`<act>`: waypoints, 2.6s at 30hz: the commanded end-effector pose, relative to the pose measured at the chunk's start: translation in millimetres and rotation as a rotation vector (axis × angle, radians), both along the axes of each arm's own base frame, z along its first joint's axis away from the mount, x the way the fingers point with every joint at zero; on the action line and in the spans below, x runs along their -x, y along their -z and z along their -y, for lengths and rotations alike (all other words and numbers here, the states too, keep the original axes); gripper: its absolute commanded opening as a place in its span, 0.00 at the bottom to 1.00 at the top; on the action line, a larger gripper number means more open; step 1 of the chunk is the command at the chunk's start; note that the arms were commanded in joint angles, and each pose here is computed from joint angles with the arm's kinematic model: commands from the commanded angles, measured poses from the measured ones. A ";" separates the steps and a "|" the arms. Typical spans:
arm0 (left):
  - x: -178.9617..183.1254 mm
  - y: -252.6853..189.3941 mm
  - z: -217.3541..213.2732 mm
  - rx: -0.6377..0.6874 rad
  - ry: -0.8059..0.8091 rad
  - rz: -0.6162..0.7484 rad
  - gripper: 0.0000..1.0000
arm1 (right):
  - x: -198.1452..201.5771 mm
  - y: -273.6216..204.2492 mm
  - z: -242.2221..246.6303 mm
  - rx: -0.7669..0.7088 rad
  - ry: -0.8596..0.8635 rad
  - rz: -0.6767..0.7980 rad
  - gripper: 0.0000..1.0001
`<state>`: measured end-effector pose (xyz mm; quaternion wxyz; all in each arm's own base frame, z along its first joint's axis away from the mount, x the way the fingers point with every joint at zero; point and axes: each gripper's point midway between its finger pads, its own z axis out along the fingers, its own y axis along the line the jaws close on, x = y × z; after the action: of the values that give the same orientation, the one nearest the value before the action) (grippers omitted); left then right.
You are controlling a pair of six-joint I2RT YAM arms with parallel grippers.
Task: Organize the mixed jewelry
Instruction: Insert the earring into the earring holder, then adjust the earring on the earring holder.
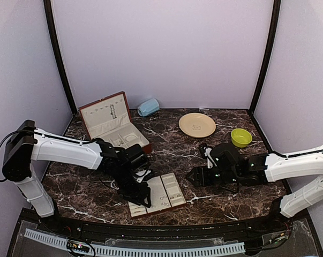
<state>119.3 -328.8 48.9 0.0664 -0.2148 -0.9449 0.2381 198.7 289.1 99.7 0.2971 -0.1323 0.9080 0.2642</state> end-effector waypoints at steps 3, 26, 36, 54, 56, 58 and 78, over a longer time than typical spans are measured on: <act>-8.6 -26.9 1.8 0.040 0.015 0.073 0.51 | 0.1 -19.2 -12.6 -0.077 -0.058 0.050 0.71; -145.2 -144.9 -98.6 0.199 -0.273 0.756 0.72 | 47.3 -29.9 -114.0 0.142 -0.332 0.145 0.66; -169.1 -149.5 -148.7 0.137 -0.307 0.941 0.75 | 63.7 5.6 -143.4 0.356 -0.386 0.109 0.60; -161.1 -131.1 -138.7 0.206 -0.272 0.923 0.76 | 81.4 28.1 -163.8 0.466 -0.465 0.057 0.50; -161.5 -130.1 -138.0 0.205 -0.270 0.918 0.76 | 81.2 29.7 -164.5 0.478 -0.471 0.059 0.50; -161.7 -129.5 -137.4 0.206 -0.269 0.915 0.76 | 82.1 31.1 -165.2 0.484 -0.479 0.059 0.49; -161.7 -124.1 -134.0 0.211 -0.262 0.893 0.76 | 84.7 40.2 -167.9 0.525 -0.497 0.060 0.46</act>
<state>280.7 -194.2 174.8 -0.3973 -0.1786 -0.8728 0.2200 115.7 452.3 60.3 0.2020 -0.4231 0.8787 0.0904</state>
